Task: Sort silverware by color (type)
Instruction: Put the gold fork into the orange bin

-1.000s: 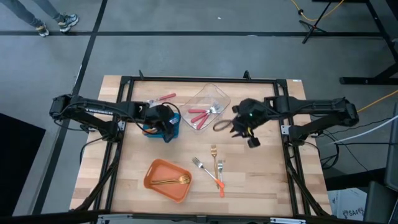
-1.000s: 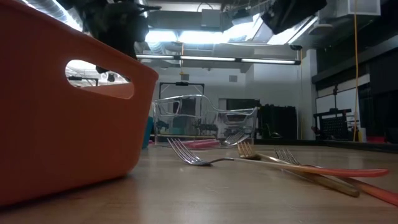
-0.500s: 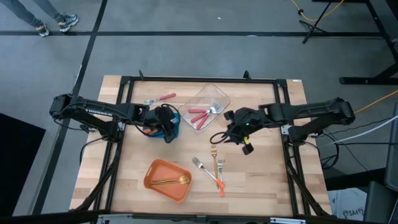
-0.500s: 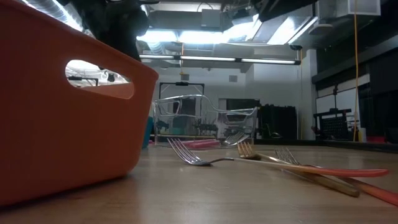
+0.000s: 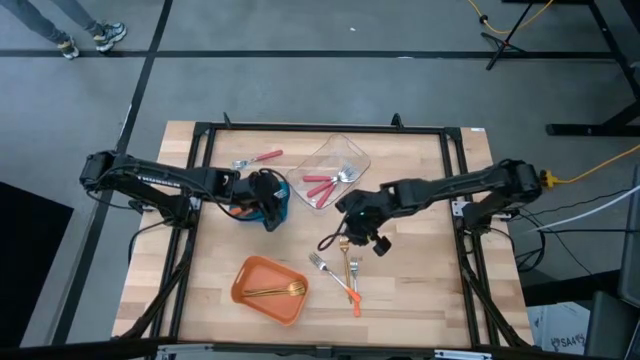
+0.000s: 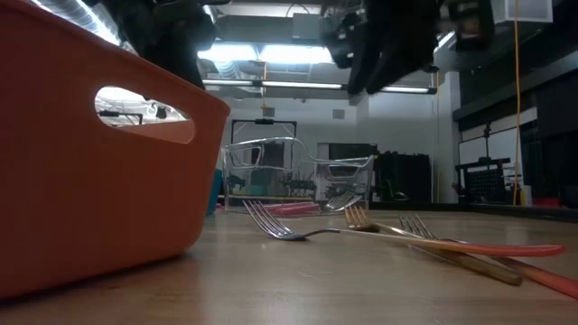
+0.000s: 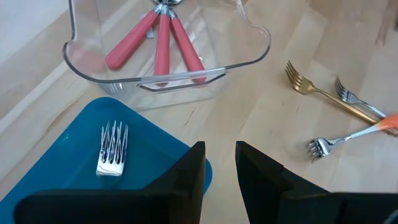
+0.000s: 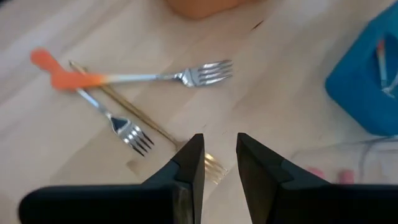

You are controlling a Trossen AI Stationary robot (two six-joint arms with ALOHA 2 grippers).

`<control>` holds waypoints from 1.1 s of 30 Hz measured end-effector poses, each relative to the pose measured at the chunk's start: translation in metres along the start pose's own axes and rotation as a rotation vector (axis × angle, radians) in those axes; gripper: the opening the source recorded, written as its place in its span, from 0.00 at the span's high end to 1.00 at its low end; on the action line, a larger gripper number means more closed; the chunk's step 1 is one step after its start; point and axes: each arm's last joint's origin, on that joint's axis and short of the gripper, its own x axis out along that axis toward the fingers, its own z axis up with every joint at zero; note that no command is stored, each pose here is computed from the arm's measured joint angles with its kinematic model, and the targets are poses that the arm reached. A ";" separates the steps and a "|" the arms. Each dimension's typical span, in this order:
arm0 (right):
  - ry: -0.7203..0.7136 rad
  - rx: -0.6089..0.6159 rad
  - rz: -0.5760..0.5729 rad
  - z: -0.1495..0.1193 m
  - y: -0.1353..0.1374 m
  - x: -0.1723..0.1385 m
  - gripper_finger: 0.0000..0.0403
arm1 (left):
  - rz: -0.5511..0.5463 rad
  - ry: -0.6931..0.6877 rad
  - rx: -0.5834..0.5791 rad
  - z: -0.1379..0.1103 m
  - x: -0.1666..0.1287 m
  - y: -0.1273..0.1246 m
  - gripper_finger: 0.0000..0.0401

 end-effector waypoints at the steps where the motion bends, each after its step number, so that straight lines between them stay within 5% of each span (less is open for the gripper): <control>1: 0.011 -0.021 0.008 -0.001 0.000 0.005 0.79 | -0.001 -0.001 0.004 -0.001 0.000 -0.001 0.79; 9: 0.082 -0.183 0.076 -0.012 -0.003 0.041 0.79 | -0.003 -0.006 0.031 -0.005 -0.002 -0.008 0.79; 23: 0.086 -0.253 0.236 -0.028 -0.001 0.087 0.79 | 0.003 -0.015 0.043 -0.007 -0.003 -0.011 0.79; 33: 0.084 -0.298 0.246 -0.034 -0.002 0.106 0.79 | 0.019 -0.028 0.042 -0.007 -0.003 -0.010 0.79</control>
